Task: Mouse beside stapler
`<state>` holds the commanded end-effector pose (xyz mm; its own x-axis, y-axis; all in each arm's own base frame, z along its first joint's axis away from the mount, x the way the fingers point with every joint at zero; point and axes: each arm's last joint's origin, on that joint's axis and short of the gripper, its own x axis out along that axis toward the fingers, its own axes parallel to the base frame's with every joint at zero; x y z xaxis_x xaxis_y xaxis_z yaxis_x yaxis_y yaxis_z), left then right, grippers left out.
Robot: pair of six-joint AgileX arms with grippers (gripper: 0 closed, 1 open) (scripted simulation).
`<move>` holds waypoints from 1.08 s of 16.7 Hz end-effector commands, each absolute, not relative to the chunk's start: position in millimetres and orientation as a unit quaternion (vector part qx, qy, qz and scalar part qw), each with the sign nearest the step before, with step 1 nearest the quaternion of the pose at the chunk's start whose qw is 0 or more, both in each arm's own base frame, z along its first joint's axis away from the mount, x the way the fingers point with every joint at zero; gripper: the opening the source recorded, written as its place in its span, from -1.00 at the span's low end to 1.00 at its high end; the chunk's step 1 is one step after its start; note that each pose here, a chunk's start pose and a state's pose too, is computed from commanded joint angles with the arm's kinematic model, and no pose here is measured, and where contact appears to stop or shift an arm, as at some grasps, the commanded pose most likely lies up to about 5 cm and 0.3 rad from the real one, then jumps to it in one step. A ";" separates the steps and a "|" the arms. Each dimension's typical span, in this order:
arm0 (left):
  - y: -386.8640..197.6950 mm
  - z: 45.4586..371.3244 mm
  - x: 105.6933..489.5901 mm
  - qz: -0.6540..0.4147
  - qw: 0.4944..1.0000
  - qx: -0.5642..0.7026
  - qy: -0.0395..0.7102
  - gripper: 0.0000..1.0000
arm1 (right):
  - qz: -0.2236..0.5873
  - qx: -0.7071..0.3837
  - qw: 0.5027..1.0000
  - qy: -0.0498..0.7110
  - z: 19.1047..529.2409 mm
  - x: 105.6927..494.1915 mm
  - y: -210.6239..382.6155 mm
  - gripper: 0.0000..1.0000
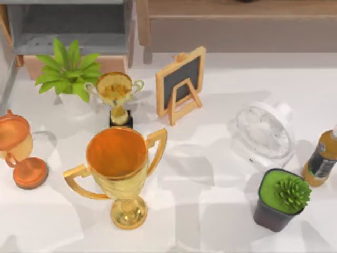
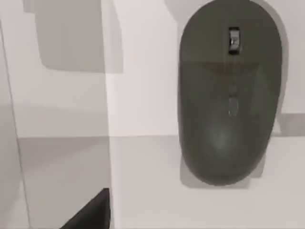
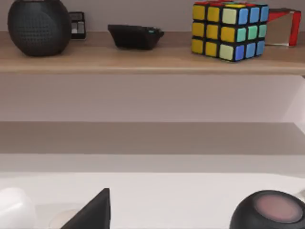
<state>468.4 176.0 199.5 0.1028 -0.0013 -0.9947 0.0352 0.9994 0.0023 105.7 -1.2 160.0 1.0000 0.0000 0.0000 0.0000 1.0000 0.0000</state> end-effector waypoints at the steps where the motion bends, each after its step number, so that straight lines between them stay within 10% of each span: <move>1: 174.4 210.6 463.7 -0.014 0.743 0.014 0.669 1.00 | 0.000 0.000 1.000 0.000 160.0 105.7 -1.2 1.00; 6: 173.3 225.2 452.7 -0.014 0.742 0.012 0.670 1.00 | 0.000 0.000 1.000 0.000 160.0 105.7 -1.2 1.00; 18: 173.0 134.3 488.6 -0.014 0.742 0.015 0.670 1.00 | 0.000 0.000 1.000 0.000 160.0 105.7 -1.2 1.00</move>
